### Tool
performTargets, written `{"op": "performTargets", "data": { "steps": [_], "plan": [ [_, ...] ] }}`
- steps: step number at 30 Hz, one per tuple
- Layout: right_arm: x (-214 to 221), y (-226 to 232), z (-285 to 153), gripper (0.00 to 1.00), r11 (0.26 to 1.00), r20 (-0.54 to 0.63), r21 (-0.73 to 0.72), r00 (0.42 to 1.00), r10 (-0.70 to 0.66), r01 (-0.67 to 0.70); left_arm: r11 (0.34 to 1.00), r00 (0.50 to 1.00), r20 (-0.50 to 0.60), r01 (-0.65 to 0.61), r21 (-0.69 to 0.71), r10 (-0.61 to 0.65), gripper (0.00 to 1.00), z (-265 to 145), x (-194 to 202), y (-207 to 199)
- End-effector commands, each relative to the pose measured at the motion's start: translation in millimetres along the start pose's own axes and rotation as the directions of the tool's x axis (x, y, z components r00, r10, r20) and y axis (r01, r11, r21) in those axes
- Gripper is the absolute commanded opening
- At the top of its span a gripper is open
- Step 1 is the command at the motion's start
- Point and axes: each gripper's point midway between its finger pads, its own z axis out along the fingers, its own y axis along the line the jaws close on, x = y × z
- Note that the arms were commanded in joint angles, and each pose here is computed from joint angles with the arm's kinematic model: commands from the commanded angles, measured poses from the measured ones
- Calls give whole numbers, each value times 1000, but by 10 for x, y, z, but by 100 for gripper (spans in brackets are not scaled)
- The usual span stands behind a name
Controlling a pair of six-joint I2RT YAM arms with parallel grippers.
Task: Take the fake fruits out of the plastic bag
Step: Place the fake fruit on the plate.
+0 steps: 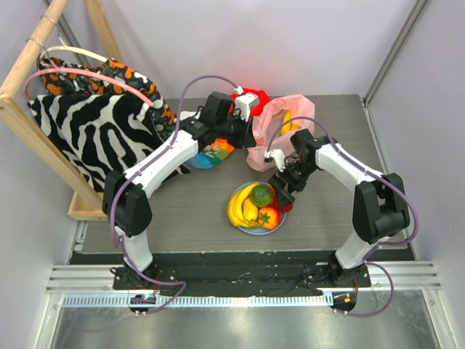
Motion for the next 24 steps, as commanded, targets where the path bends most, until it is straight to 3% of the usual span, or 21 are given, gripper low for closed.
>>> {"op": "performTargets", "data": {
  "steps": [1, 3, 7, 9, 12, 19, 24],
  "plan": [
    [-135, 61, -152, 100, 999, 43, 10, 998, -49, 49, 999, 998, 54, -32, 27, 31, 0, -39, -198, -96],
    [-91, 26, -134, 98, 999, 21, 22, 999, -44, 44, 999, 998, 52, -32, 27, 30, 0, -39, -195, -96],
    [-112, 37, -162, 83, 998, 23, 19, 998, -53, 53, 999, 998, 55, -33, 27, 32, 0, -37, -206, -97],
    [-140, 85, -233, 81, 998, 37, 12, 997, -65, 64, 999, 998, 56, -34, 28, 32, 0, -36, -214, -97],
    [-209, 206, -342, 81, 994, 90, -20, 990, -106, 108, 999, 998, 52, -35, 27, 33, 0, -32, -198, -92],
    [-94, 339, -174, 78, 988, 78, -137, 995, -67, 78, 999, 998, 49, -26, 30, 25, 0, -17, -182, -92],
    [-146, 295, -237, 87, 990, 101, -100, 991, -87, 97, 999, 998, 45, -34, 19, 33, 0, -37, -166, -76]
  ]
}}
